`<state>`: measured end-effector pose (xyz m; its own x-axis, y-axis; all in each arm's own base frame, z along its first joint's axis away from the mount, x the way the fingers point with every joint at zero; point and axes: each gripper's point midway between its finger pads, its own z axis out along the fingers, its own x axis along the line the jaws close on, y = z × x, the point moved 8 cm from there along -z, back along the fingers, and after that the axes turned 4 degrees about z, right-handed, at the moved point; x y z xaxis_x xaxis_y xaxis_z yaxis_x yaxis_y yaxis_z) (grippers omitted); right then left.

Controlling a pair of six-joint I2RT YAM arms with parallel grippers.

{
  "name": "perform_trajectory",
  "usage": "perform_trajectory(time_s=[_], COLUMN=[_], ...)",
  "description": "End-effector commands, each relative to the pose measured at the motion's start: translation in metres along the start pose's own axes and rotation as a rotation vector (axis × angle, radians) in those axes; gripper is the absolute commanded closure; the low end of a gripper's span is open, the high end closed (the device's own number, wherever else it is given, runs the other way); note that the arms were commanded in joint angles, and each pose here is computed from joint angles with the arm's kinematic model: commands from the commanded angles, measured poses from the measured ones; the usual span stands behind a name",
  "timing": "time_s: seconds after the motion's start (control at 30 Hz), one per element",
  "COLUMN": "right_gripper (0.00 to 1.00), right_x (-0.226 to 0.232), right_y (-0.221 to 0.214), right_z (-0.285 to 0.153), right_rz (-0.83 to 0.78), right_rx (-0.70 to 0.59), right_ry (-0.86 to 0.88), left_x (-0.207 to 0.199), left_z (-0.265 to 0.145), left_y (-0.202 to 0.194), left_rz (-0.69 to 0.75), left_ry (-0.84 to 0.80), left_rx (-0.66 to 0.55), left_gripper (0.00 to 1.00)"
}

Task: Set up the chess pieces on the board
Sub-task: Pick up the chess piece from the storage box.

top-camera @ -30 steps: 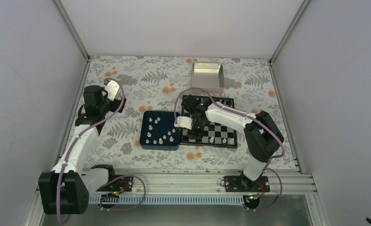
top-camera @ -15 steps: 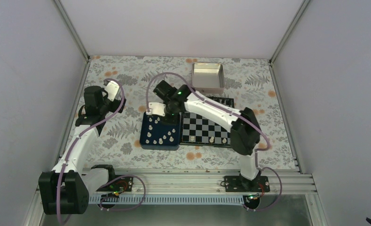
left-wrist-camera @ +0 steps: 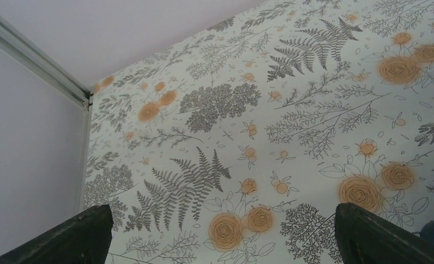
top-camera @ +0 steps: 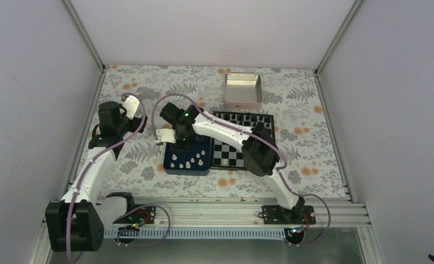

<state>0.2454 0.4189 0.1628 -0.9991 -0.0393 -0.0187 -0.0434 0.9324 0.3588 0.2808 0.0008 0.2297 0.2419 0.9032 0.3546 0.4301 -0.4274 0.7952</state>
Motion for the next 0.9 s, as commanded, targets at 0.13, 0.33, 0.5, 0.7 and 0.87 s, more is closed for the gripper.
perform_trajectory(time_s=[0.13, 0.33, 0.5, 0.7, 0.87], right_gripper=[0.65, 0.65, 0.65, 0.75, 0.94], right_x=[0.011, 0.013, 0.011, 0.012, 0.013], right_y=[0.014, 0.011, 0.008, 0.005, 0.006], right_z=[0.021, 0.038, 0.047, 0.056, 0.054], right_rz=[-0.047, -0.052, -0.052, -0.047, -0.043], right_rx=[-0.013, 0.022, 0.039, 0.053, 0.048], right_ry=[0.066, 0.07, 0.067, 0.086, 0.094], left_x=[0.002, 0.001, 0.0, 0.0, 0.0], left_z=[-0.004, -0.005, -0.004, -0.005, -0.005], left_y=[-0.001, -0.002, -0.003, -0.003, -0.003], left_rz=[-0.011, -0.012, -0.013, -0.013, -0.013], left_ry=[0.023, 0.022, 0.017, 0.016, 0.019], left_rx=[-0.024, -0.025, -0.021, -0.025, -0.023], left_gripper=[0.0, 0.0, 0.0, 0.0, 0.0])
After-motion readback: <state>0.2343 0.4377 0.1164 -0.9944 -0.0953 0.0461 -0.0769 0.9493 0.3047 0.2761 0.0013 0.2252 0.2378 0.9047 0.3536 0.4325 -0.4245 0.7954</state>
